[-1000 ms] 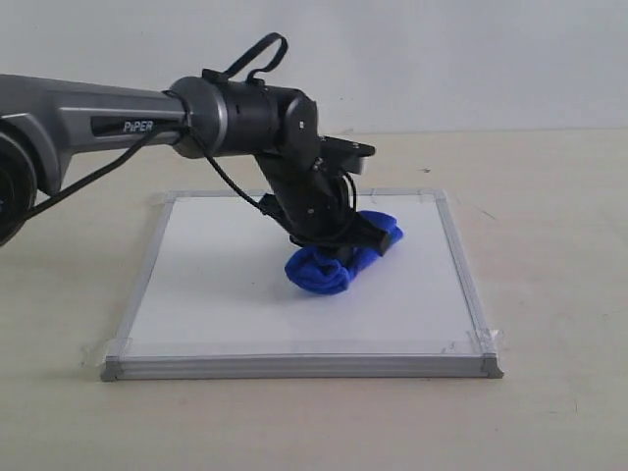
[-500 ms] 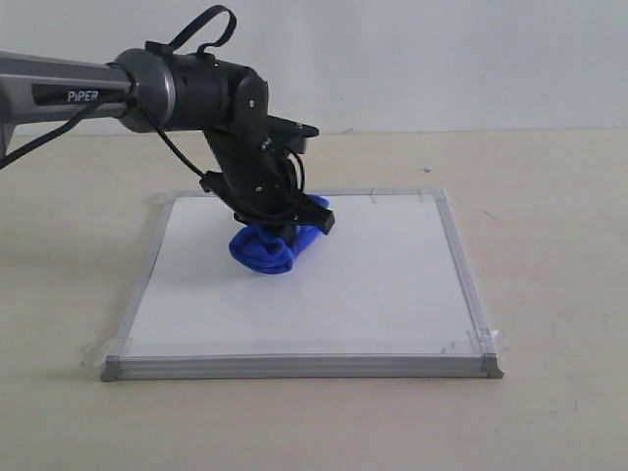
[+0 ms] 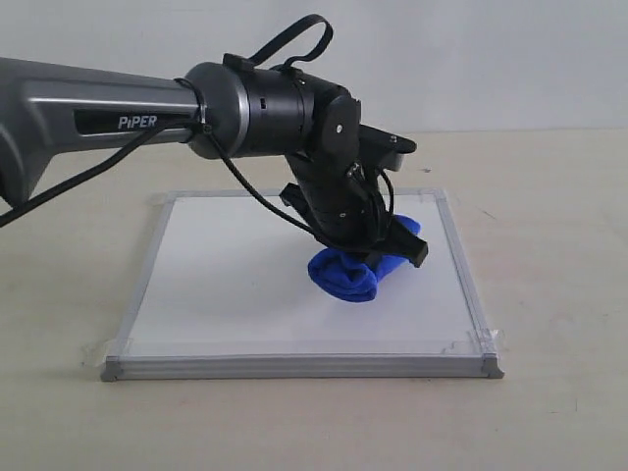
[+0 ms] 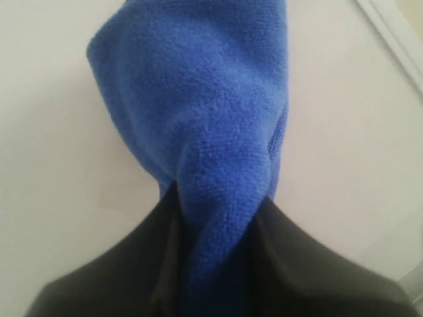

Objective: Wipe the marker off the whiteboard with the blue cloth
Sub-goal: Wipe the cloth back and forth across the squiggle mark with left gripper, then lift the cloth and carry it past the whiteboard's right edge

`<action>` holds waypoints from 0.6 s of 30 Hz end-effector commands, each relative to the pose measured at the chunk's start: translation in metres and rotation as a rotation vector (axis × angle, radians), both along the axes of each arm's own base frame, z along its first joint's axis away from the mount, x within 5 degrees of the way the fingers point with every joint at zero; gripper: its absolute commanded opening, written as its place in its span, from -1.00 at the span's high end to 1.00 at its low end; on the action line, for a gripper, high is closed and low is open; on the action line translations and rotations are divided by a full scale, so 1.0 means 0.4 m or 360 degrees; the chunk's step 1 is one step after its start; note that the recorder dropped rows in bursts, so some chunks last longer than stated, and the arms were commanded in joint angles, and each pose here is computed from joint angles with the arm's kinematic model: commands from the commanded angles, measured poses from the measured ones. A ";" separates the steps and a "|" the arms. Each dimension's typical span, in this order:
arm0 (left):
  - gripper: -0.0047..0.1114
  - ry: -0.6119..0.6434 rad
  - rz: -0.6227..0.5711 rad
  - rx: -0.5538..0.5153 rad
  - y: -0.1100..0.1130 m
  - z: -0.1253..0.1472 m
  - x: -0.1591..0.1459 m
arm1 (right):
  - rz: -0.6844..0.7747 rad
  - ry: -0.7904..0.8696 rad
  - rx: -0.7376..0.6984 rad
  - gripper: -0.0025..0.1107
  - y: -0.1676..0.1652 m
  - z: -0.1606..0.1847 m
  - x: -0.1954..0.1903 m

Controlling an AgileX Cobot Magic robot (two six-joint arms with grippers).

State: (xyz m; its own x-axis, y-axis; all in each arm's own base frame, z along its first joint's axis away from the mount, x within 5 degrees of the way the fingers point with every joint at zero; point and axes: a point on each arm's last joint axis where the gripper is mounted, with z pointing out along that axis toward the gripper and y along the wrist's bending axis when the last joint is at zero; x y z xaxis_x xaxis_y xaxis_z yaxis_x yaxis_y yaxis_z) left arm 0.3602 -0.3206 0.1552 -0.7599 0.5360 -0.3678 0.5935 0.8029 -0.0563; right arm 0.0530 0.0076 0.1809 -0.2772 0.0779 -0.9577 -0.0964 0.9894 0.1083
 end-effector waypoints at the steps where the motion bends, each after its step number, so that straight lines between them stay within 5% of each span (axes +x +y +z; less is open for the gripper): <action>1: 0.84 -0.0038 0.0117 -0.0083 -0.007 0.022 0.001 | -0.0005 -0.0016 0.0003 0.93 0.000 0.003 0.000; 10: 0.84 -0.0046 0.0136 -0.0167 -0.028 0.026 -0.007 | -0.0005 -0.0016 0.0003 0.93 0.000 0.003 0.000; 18: 0.84 -0.0001 0.0284 -0.0545 -0.068 0.047 -0.003 | -0.0005 -0.0019 0.0004 0.93 -0.001 0.003 0.000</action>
